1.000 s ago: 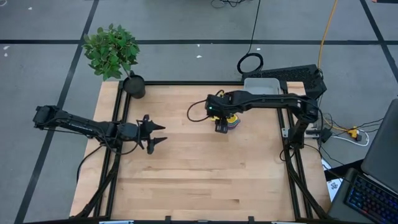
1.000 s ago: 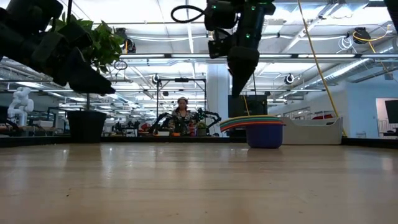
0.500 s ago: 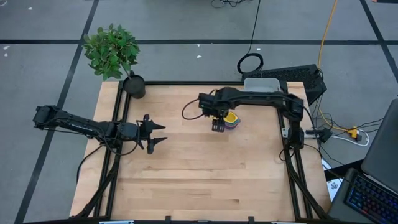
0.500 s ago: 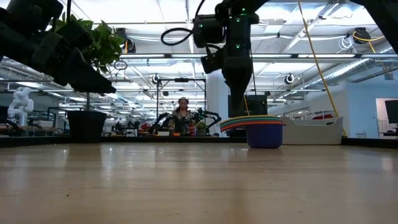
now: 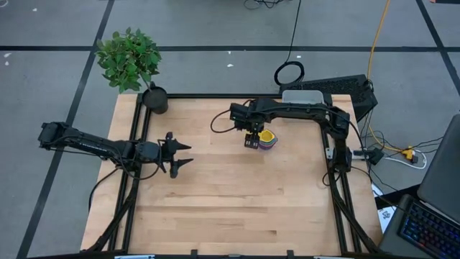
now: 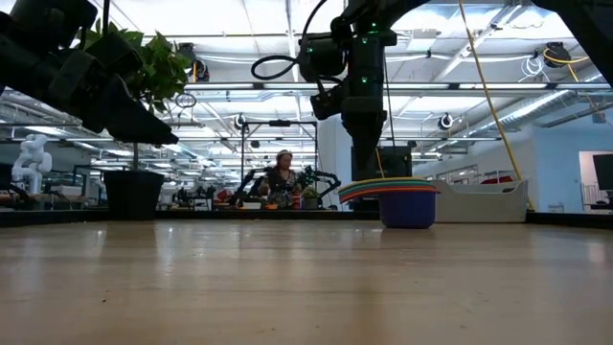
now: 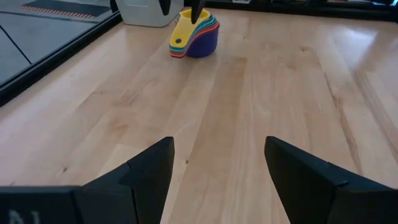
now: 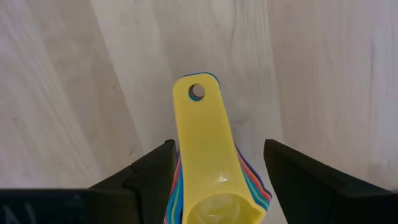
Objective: Nest measuring cups in basket
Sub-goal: Put the stacked colored measuring cups into the gray bin
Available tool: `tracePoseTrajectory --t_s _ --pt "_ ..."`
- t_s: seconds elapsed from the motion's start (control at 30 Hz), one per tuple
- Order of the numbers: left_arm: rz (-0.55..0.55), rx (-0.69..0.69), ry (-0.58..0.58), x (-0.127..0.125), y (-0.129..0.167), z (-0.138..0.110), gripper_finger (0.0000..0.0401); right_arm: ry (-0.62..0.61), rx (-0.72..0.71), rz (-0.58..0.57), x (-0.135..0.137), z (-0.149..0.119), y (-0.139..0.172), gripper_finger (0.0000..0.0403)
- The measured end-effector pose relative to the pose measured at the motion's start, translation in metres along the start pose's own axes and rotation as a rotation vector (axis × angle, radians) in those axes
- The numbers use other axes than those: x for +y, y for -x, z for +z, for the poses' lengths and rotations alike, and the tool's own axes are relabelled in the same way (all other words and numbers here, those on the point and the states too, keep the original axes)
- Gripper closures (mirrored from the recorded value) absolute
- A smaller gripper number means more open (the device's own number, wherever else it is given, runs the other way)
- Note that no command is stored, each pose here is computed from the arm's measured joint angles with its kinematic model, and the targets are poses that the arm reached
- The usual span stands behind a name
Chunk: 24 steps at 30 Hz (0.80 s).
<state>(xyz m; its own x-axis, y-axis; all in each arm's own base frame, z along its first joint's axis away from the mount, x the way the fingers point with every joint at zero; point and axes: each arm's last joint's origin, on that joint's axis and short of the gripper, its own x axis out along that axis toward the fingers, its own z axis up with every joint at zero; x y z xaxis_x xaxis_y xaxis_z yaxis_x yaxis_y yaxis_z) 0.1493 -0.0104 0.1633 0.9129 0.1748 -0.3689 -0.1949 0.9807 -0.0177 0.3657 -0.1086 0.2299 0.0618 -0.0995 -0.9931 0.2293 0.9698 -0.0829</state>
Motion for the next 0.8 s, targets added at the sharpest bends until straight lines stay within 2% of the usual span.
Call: tracePoseTrajectory --t_s 0.2,0.33,0.57,0.8 --pt "0.001 0.006 -0.004 0.000 0.000 -0.001 0.0146 -0.032 -0.003 0.005 0.001 0.000 -0.002 0.0167" --pt "0.001 0.007 -0.008 0.000 0.000 -0.001 0.0146 -0.055 0.023 0.055 0.003 -0.005 -0.013 0.0167" --pt "0.001 0.010 -0.009 0.000 0.000 -0.001 0.0146 -0.045 0.074 0.056 0.006 -0.015 -0.034 0.0167" --pt "0.002 0.017 -0.010 0.000 0.000 -0.002 0.0146 -0.026 0.077 0.057 0.006 -0.017 -0.037 0.0167"
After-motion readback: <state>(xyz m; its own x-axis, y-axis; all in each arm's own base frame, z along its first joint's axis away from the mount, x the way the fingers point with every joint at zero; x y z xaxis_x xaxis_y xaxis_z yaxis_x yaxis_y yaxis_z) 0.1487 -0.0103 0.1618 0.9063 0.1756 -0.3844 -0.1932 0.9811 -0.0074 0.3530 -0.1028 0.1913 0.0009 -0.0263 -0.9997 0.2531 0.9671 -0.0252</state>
